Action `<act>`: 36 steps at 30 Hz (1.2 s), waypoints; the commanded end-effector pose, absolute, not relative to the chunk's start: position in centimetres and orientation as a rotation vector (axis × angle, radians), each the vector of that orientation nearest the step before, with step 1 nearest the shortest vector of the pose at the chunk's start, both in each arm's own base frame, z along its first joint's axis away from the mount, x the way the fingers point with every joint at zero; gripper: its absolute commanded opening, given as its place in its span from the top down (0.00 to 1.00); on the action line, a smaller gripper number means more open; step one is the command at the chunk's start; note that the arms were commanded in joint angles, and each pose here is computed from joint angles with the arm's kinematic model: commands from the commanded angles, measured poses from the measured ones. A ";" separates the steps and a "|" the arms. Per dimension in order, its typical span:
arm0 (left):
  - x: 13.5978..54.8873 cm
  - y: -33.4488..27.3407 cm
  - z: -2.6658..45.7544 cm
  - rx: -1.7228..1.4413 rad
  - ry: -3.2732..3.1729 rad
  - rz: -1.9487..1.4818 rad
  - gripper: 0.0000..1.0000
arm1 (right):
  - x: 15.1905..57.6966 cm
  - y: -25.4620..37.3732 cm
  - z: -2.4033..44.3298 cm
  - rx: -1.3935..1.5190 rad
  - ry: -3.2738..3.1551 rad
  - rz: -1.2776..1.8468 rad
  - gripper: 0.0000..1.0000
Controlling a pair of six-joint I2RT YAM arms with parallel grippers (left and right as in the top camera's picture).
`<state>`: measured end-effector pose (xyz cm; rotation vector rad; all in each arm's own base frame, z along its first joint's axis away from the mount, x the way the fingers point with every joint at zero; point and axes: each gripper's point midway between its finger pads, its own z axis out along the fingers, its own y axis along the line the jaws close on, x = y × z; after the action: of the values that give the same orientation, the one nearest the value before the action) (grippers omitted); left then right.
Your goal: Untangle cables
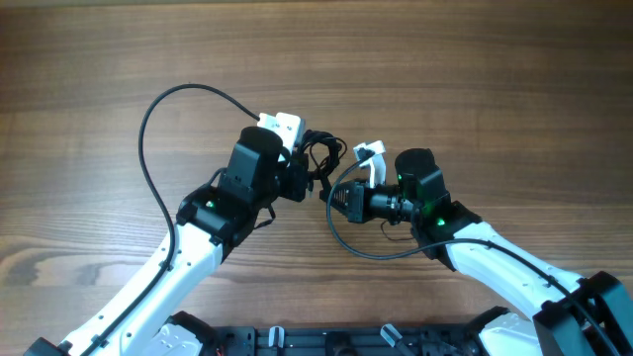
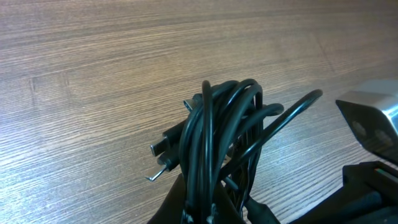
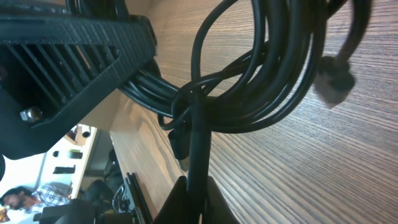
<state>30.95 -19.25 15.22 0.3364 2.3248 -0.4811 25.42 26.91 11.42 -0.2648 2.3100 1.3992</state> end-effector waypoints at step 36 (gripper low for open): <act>28.8 -21.7 15.8 0.602 2.282 -0.615 0.96 | 27.8 26.5 13.1 0.208 2.329 1.545 0.95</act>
<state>29.93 -20.42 15.17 0.5307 2.2971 -0.5190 26.17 27.00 12.78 0.1569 2.3773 1.6090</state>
